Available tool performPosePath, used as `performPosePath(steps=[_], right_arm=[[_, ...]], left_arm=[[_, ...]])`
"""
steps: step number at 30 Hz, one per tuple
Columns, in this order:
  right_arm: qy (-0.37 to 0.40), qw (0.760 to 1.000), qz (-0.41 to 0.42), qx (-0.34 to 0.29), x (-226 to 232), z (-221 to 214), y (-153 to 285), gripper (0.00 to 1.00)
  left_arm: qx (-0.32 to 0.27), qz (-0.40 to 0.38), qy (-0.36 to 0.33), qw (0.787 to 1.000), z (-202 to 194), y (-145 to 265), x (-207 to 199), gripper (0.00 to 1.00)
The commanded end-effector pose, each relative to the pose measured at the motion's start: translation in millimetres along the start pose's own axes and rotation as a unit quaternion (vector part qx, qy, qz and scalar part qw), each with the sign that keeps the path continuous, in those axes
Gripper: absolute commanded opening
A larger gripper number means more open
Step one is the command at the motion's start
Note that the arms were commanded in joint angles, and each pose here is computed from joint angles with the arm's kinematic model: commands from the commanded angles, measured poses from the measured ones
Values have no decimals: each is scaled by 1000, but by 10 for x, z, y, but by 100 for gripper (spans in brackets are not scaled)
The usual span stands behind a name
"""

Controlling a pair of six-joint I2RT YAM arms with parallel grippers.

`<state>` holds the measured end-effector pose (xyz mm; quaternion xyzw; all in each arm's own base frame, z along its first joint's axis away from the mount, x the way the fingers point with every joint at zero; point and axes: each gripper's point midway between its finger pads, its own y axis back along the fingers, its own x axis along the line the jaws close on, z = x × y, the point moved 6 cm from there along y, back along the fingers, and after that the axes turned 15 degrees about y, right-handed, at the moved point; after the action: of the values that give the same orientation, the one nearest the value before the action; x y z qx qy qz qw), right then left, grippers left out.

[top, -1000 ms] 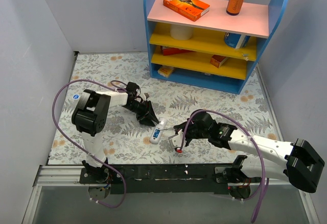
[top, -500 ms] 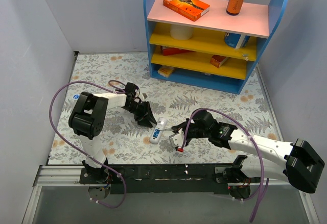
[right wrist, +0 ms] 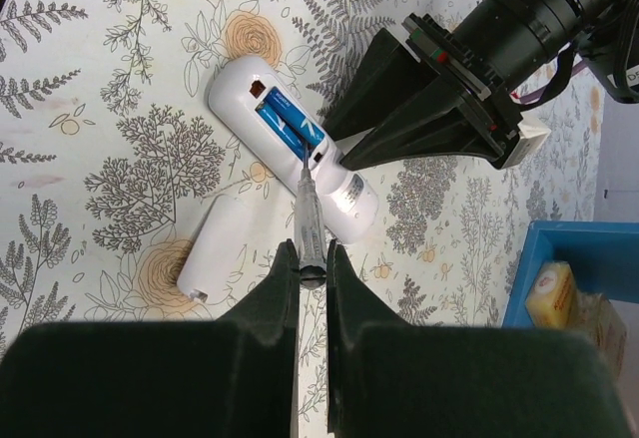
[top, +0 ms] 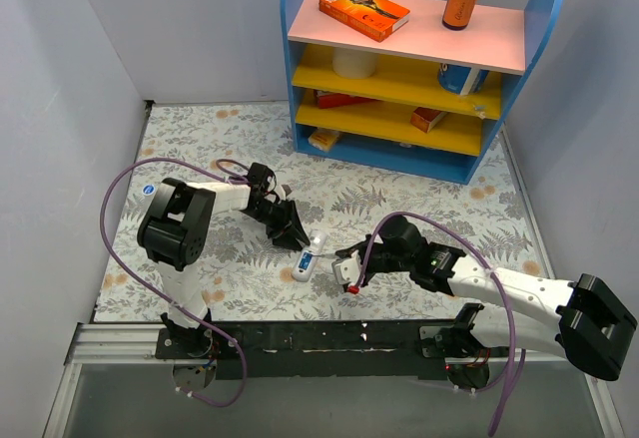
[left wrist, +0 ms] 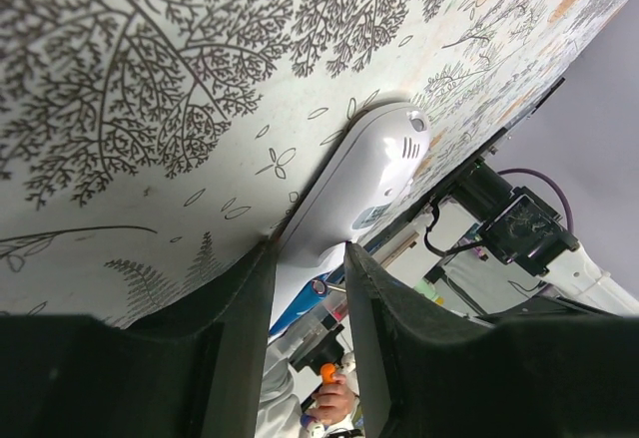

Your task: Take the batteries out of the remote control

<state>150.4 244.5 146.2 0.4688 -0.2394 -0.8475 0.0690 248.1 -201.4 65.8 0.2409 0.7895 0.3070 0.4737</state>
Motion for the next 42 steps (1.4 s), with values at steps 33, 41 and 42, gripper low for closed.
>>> performPosePath(steps=[33, 41, 42], right_arm=[[-663, 716, -218, 23, -426, 380, 234, 86], [-732, 637, -238, 32, -184, 327, 117, 74], [-736, 638, -223, 32, -154, 341, 75, 72]], left_arm=[[-27, 102, 23, 994, 61, -302, 539, 31], [-26, 98, 22, 995, 65, -305, 524, 31], [-26, 99, 23, 995, 64, -304, 527, 31]])
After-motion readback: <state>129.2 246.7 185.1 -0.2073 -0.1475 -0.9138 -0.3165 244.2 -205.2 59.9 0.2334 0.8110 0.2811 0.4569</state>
